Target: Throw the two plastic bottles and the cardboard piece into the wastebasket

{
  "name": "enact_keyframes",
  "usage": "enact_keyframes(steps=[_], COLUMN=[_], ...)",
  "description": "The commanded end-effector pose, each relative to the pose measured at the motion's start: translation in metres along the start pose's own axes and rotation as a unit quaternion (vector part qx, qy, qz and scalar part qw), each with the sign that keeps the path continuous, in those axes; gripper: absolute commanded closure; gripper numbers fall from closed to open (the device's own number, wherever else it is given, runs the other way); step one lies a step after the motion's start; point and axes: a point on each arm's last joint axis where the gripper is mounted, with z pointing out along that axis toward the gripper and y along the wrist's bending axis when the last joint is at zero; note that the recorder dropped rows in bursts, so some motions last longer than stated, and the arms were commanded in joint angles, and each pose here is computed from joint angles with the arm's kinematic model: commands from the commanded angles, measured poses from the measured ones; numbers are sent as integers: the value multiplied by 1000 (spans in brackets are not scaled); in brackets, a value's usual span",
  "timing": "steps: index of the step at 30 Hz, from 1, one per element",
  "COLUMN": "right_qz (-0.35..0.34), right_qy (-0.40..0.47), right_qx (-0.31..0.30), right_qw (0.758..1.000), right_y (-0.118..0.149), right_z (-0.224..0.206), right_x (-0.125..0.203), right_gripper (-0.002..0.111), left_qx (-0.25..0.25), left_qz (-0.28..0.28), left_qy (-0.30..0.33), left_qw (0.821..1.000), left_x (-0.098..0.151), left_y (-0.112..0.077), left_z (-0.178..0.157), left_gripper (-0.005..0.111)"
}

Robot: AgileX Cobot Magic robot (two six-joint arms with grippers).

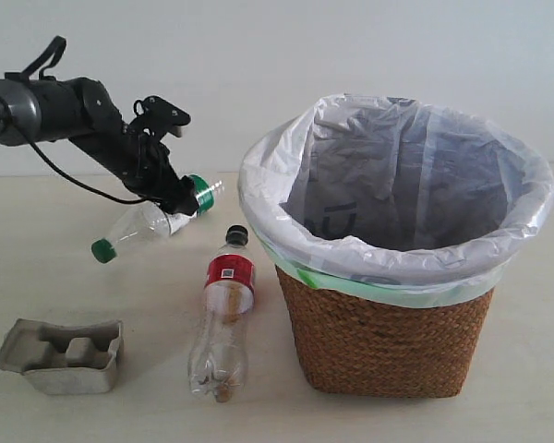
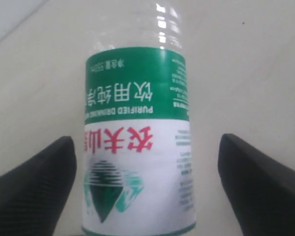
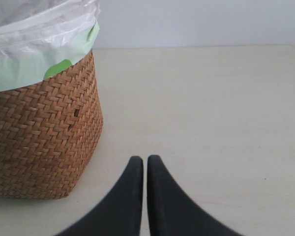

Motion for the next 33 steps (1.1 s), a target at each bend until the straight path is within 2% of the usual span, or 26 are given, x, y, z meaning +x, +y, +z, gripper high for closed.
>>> enact_keyframes(steps=[1, 4, 6, 9, 11, 15, 16, 19, 20, 21, 22, 24, 25, 26, 28, 29, 30, 31, 33], right_qz=[-4, -4, -4, -4, -4, -4, -4, -4, -4, -4, -4, -4, -4, -4, -4, -4, -4, -4, -4], right_qy=[-5, -5, -5, -5, -5, -5, -5, -5, -5, -5, -5, -5, -5, -5, -5, -5, -5, -5, -5], right_qx=[4, 4, 4, 4, 4, 4, 4, 4, 4, 4, 4, 4, 4, 4, 4, 4, 4, 4, 4], right_qw=[1000, 1000, 1000, 1000, 1000, 1000, 1000, 1000, 1000, 1000, 1000, 1000, 1000, 1000, 1000, 1000, 1000, 1000, 1000], right_y=[-1, -1, -1, -1, -1, -1, -1, -1, -1, -1, -1, -1, -1, -1, -1, -1, -1, -1, -1], right_z=[0, 0, 0, 0, 0, 0, 0, 0, 0, 0, 0, 0, 0, 0, 0, 0, 0, 0, 0], right_x=[-1, -1, -1, -1, -1, -1, -1, -1, -1, -1, -1, -1, -1, -1, -1, -1, -1, -1, -1], right_gripper=[108, 108, 108, 108, 108, 108, 108, 108, 108, 108, 108, 108, 108, 108, 108, 108, 108, 108, 108], left_qx=[10, 6, -6, -27, -37, -39, -47, -62, -83, -96, -135, -196, -224, -267, -308, -319, -335, -334, -271], left_qz=[12, 23, 10, 1, -7, -34, -63, -98, -116, -121, -119, -114, -121, -132, -135, -143, -189, -204, -230], left_qy=[7, 23, 27, 41, 55, 61, 59, 57, 61, 61, 69, 78, 76, 58, 31, 25, 11, 12, 28], left_qw=[1000, 999, 1000, 999, 998, 997, 995, 992, 988, 986, 981, 971, 964, 953, 941, 936, 923, 920, 934], left_x=[2, 7, 8, 11, 12, 10, 7, 3, 3, 1, 0, -1, -2, -4, -6, -5, -3, -1, 1], left_y=[-4, -6, -4, 2, 6, 16, 25, 45, 55, 57, 62, 66, 67, 66, 60, 58, 54, 53, 38], left_z=[14, 22, 22, 20, 14, -8, -28, -78, -112, -130, -169, -210, -226, -261, -307, -319, -337, -340, -336], left_gripper=[34, 36, 44, 71, 99, 103, 103, 103, 103, 103, 103, 103, 103, 103, 103, 103, 103, 103, 103])
